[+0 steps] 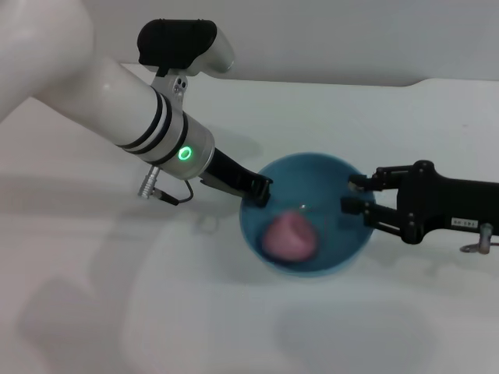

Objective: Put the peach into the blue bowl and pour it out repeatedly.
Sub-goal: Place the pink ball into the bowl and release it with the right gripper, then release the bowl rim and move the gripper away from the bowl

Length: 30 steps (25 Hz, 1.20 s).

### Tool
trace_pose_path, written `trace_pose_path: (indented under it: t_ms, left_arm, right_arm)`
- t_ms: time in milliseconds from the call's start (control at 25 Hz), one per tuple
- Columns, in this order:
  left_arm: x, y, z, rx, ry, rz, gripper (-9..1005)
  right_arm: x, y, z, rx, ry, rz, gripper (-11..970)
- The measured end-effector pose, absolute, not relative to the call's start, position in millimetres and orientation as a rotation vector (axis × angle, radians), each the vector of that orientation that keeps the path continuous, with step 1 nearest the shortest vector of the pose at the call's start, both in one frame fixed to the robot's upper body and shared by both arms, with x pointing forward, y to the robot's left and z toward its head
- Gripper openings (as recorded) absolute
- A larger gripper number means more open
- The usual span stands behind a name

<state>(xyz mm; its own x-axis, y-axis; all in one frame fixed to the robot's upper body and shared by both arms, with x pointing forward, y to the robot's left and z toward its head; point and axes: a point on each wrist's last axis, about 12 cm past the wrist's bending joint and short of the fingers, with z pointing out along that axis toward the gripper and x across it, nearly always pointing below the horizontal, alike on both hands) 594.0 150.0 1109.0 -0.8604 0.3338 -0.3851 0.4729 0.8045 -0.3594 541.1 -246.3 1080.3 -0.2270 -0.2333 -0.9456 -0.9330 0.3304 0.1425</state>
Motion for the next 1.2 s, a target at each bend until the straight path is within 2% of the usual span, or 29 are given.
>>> trace_pose_path:
  t_ms: [320, 760, 960, 1200]
  left_arm:
    - [590.0, 143.3, 1104.0, 0.683, 2.687, -0.622, 0]
    - [585.0, 139.7, 1088.2, 0.699, 2.705, -0.581, 0]
    - [583.5, 136.4, 1086.6, 0.735, 2.7, -0.565, 60]
    - [587.6, 132.5, 1090.4, 0.724, 2.665, -0.566, 275]
  right_arm:
    - [548.7, -267.5, 1085.6, -0.865, 1.665, 0.858, 348]
    - [553.3, -289.0, 1072.4, -0.735, 1.746, 0.698, 349]
    - [555.8, -290.6, 1071.6, -0.723, 1.757, 0.673, 348]
    - [557.7, -290.2, 1072.2, -0.723, 1.758, 0.666, 349]
